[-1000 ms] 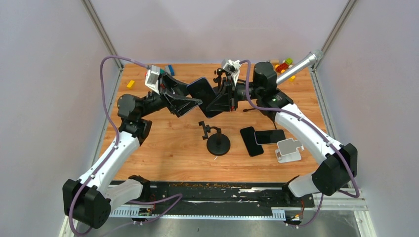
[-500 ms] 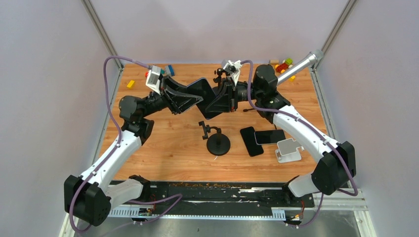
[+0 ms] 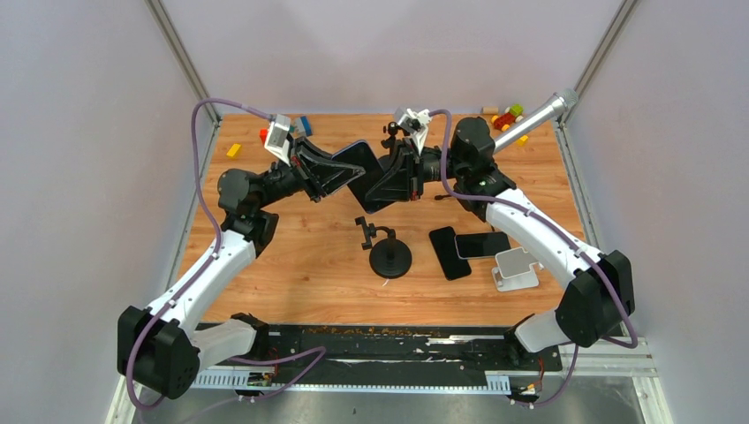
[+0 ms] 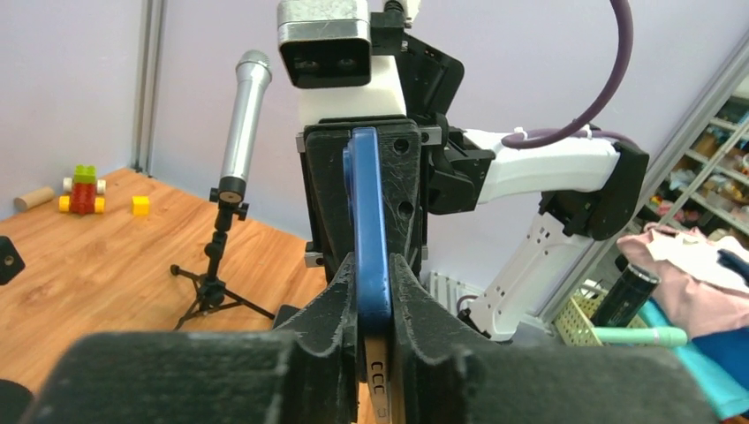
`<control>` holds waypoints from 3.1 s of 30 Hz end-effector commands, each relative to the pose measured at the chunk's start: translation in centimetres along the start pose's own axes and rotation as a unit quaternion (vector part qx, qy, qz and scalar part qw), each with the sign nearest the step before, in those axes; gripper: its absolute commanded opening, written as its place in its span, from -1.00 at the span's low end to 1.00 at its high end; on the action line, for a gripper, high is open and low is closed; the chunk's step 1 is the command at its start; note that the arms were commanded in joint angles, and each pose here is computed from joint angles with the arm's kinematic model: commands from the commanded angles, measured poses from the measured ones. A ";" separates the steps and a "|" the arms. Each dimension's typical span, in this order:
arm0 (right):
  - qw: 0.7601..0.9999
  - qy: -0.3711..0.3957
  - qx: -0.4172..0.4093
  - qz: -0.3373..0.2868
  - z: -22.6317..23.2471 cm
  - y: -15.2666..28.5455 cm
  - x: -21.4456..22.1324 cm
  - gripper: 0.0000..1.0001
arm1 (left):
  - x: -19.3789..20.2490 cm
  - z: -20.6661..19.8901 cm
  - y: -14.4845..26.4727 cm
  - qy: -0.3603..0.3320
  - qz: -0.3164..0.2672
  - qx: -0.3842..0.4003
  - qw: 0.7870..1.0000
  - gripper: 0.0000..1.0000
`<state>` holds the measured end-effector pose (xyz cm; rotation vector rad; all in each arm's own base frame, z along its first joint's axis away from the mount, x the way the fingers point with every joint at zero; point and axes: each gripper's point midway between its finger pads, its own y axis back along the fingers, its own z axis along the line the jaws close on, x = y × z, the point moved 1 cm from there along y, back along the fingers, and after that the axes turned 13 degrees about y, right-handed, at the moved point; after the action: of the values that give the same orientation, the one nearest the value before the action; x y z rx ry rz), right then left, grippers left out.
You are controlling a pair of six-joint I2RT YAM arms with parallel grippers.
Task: Place the phone on the phone stand
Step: Install the phone on the phone stand.
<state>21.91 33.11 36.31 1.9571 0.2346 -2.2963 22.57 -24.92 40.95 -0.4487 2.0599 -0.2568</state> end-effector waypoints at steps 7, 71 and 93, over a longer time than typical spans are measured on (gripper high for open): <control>1.000 0.030 0.002 -0.009 0.0 -0.2 -0.5 -0.68 | -0.3 -1.4 0.1 -0.034 -0.002 0.015 0.999 -1.00; 0.831 0.253 0.334 0.365 -4.9 0.3 13.7 0.78 | 9.0 -4.3 11.8 -0.186 0.301 -0.065 0.933 -1.00; 0.829 0.287 0.278 0.391 -0.3 4.8 15.5 0.74 | 9.0 -2.2 11.4 -0.190 0.307 -0.072 0.930 -1.00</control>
<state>21.30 29.71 20.15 2.2752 -1.1353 -1.3139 13.72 -17.91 29.49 0.0969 1.8153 0.3881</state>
